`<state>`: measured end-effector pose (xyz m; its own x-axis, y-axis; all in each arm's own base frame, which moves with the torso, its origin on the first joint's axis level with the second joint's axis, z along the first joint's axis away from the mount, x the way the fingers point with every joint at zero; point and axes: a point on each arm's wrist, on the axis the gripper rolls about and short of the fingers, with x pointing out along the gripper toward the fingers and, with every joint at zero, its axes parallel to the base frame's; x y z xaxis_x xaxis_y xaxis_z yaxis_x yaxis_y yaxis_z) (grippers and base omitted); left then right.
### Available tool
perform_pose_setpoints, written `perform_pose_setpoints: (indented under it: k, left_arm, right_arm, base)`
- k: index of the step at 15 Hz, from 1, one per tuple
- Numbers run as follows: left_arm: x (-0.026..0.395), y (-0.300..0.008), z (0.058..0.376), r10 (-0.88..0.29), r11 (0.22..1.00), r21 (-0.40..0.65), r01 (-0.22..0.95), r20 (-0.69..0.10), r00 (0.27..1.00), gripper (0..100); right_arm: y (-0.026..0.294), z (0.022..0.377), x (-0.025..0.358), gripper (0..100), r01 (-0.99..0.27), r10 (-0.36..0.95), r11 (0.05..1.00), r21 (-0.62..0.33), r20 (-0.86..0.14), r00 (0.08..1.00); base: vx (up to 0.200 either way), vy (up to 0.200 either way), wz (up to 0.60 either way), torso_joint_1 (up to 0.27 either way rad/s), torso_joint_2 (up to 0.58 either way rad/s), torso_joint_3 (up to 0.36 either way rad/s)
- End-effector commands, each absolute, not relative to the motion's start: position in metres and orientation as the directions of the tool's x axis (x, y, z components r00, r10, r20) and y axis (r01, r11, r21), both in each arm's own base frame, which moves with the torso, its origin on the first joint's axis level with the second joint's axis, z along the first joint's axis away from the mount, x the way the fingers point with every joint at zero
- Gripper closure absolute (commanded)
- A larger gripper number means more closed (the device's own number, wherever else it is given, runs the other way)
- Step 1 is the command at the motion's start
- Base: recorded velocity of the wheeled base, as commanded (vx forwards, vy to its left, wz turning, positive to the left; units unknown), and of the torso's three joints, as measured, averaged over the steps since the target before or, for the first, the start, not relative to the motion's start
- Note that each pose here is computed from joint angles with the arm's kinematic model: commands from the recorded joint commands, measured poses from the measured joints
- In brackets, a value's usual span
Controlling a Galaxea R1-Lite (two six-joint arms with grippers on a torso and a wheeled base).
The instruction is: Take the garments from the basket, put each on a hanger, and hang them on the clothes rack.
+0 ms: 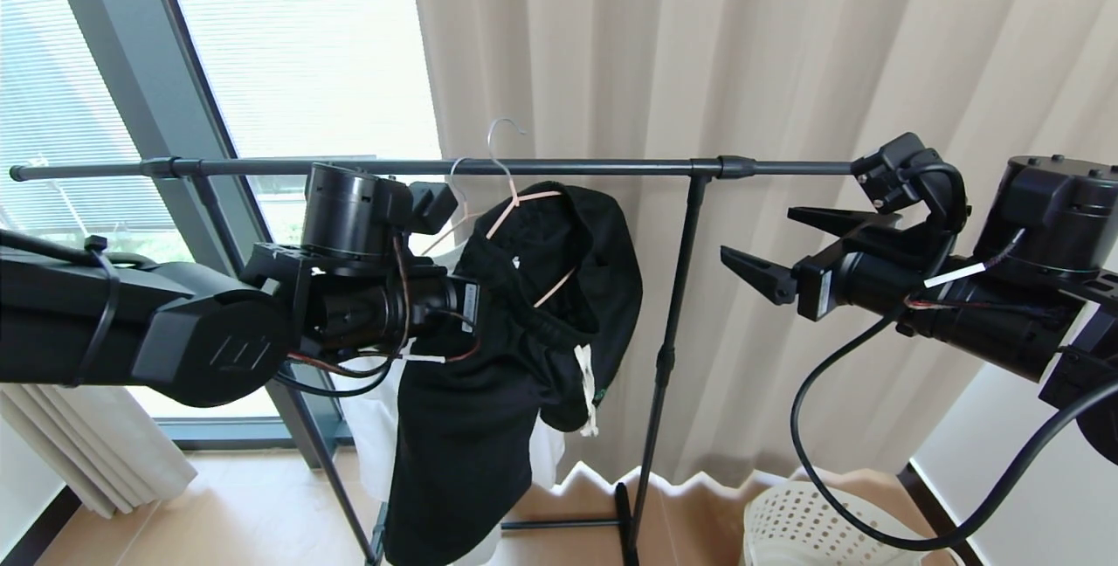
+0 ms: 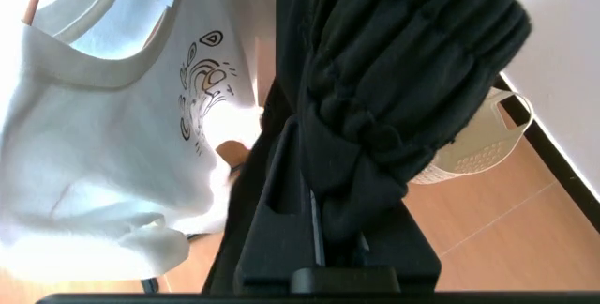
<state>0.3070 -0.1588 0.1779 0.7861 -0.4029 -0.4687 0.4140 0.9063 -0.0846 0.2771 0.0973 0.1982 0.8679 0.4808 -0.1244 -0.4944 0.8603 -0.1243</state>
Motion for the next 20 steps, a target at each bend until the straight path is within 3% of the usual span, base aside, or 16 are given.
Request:
perform_pose_setpoints:
  k: [1,20]
  left_arm:
    - [0.317,-0.163,0.172,-0.396,0.91,-0.087,0.406,-0.477,0.785,100]
    - [0.377,-0.179,0.145,-0.346,0.935,-0.108,0.337,-0.476,0.808,100]
  right_arm:
    - [0.097,0.2,0.276,0,-0.494,0.481,0.86,-0.125,-0.12,0.868]
    - [0.092,0.203,0.282,0,-0.474,0.463,0.867,-0.152,-0.105,0.88]
  base:
    - [0.0,0.0,0.0,0.0,0.0,0.0]
    - [0.0,0.0,0.0,0.0,0.0,0.0]
